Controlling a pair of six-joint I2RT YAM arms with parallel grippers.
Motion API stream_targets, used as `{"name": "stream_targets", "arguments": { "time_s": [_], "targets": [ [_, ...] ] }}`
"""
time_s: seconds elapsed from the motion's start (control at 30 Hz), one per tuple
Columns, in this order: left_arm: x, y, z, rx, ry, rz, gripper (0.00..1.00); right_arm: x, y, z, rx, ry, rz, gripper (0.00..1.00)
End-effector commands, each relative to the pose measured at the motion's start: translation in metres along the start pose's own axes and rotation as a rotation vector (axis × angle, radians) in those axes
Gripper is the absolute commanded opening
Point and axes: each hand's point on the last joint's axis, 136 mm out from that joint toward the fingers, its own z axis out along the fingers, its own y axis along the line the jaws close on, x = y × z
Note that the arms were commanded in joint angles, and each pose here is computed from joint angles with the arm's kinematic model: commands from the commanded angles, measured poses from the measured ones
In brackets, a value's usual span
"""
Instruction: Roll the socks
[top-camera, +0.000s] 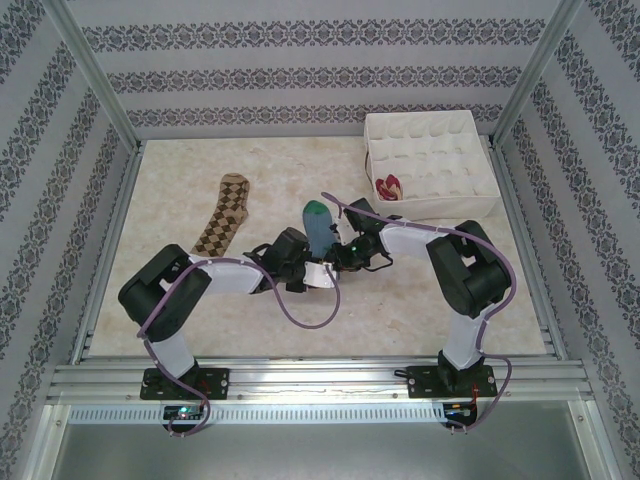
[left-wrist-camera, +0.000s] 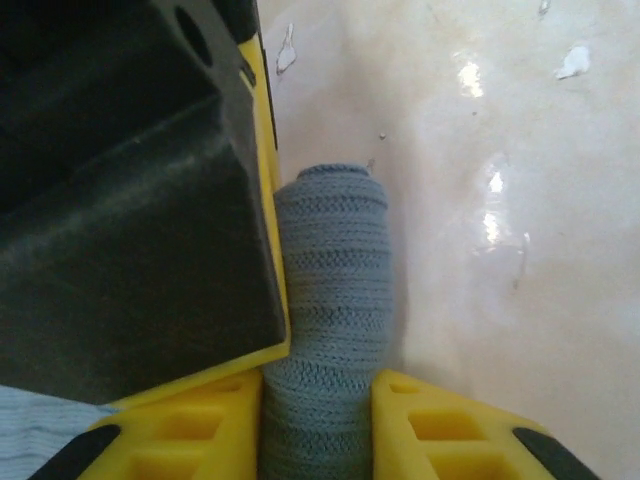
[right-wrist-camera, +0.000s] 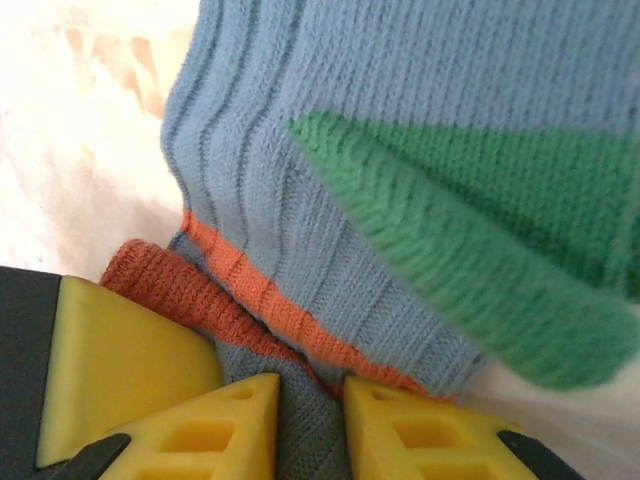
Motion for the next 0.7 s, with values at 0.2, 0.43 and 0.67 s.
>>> {"name": "stream_targets", "arguments": {
  "time_s": [0.2, 0.43, 0.67],
  "targets": [
    [-0.031, -0.034, -0.001, 0.277, -0.070, -0.188, 0.00, 0.066, -0.044, -0.007, 0.091, 0.086, 0.126, 0.47],
    [-0.048, -0.046, 0.004, 0.477, -0.063, -0.518, 0.00, 0.052, -0.038, -0.032, 0.077, -0.078, 0.082, 0.41],
    [-0.042, -0.044, -0.005, 0.597, -0.065, -0.752, 0.00, 0.045, -0.030, -0.034, 0.001, -0.116, 0.071, 0.28]
  ]
}}
